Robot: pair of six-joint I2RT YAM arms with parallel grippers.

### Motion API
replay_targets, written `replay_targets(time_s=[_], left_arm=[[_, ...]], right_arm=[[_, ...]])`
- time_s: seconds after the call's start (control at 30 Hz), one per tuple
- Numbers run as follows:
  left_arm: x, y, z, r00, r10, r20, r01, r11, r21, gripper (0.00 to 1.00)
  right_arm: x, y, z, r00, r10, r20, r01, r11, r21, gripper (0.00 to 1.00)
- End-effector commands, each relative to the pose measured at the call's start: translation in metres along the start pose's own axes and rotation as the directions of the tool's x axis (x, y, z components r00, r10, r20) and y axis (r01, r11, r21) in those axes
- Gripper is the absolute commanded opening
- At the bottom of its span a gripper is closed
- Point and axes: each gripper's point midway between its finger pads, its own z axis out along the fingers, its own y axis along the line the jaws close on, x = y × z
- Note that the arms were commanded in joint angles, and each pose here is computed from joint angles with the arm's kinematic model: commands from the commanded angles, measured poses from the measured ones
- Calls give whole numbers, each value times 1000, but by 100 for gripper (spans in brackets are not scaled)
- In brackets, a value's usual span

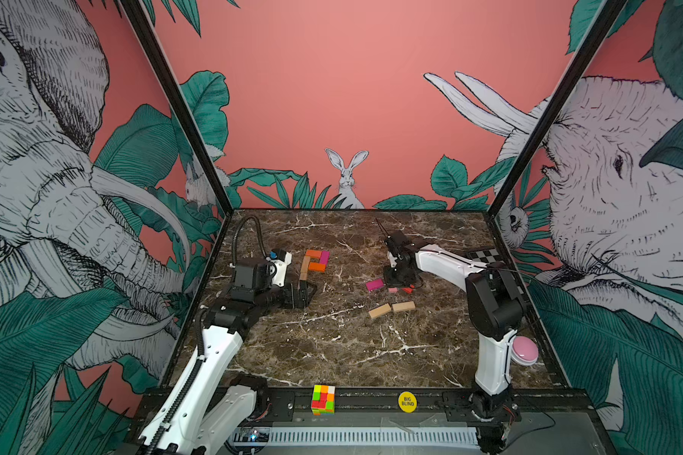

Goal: Assemble the letter p with building blocks
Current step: Assemble the building block at the center of the board.

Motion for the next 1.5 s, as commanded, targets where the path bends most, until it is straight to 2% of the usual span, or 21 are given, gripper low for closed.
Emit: replay_targets(time_s=[0.0,0.27,0.63,1.0,1.47], left_arm=[[4,0,3,1000,-10,-14,10,1000,12,100],[4,0,4,1000,-10,-18,10,1000,18,99],[3,-1,4,1000,-7,-16,8,1000,25,99],[3,-2,5,1000,-9,-17,10,1000,27,100],[3,-2,5,1000,-10,-17,10,1000,29,99]], right_arm=[[7,-1,7,999,-26,-48,26,1000,1,12],[6,0,17,998,-23,-60,22,1000,-5,12],[9,2,23,989,-88,-122,88,996,-8,13],[16,14,27,985,-105,-140,102,994,-31,12],[24,24,32,984,-82,-159,78,997,-26,13]])
